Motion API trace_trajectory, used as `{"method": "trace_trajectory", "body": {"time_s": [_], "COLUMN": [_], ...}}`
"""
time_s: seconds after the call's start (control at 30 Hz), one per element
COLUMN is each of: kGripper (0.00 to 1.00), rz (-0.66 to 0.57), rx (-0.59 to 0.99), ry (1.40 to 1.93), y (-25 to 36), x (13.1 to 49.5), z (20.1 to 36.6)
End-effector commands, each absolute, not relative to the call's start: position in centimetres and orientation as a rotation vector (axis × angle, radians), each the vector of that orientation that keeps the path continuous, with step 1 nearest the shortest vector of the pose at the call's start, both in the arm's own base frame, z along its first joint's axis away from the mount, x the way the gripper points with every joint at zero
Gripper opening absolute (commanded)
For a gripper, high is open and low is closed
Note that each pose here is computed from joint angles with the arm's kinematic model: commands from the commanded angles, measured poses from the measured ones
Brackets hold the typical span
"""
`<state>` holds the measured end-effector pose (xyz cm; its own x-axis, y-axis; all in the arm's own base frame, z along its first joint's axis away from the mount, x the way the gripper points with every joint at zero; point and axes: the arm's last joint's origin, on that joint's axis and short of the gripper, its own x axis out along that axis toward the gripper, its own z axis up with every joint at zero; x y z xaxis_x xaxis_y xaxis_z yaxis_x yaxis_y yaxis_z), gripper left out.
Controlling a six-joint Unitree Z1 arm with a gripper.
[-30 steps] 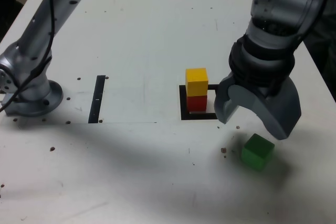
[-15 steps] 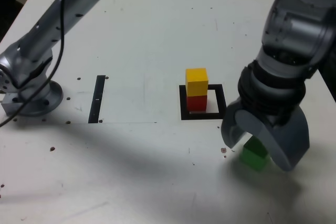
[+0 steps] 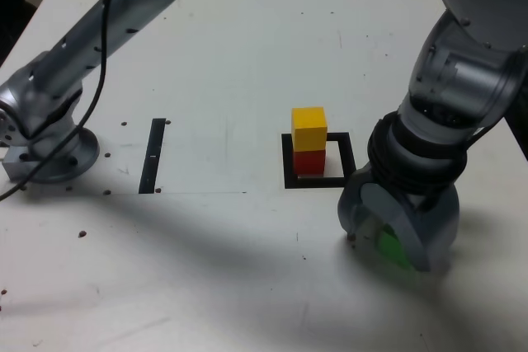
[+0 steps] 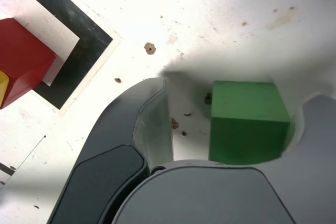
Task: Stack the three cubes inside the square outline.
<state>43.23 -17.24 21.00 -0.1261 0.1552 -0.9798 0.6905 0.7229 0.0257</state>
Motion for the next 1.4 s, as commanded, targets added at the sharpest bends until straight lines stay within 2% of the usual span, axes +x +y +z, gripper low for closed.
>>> {"method": "trace_trajectory", "body": {"time_s": [0.0,0.1,0.33,0.57,0.8,0.9,1.0,1.13,1.23,1.37], "kGripper": [0.56,0.49,0.46,0.26,0.14,0.11,0.09,0.09,0.09,0.09], "rz": [-0.522,-0.518,-0.52,-0.54,-0.54,-0.527,-0.495,-0.445,-0.419,-0.397], "rx": [0.689,0.687,0.689,0.678,0.673,0.678,0.683,0.682,0.665,0.62], "ry": [1.646,1.619,1.595,1.567,1.583,1.586,1.585,1.565,1.535,1.492], "y": [-17.1,-17.0,-16.9,-17.1,-16.7,-16.5,-16.1,-15.3,-14.7,-13.8], "x": [43.1,43.0,42.6,42.8,42.9,42.8,42.2,40.7,39.2,37.1], "z": [21.4,21.9,22.3,22.1,21.6,21.9,23.0,25.3,27.8,32.0]}}
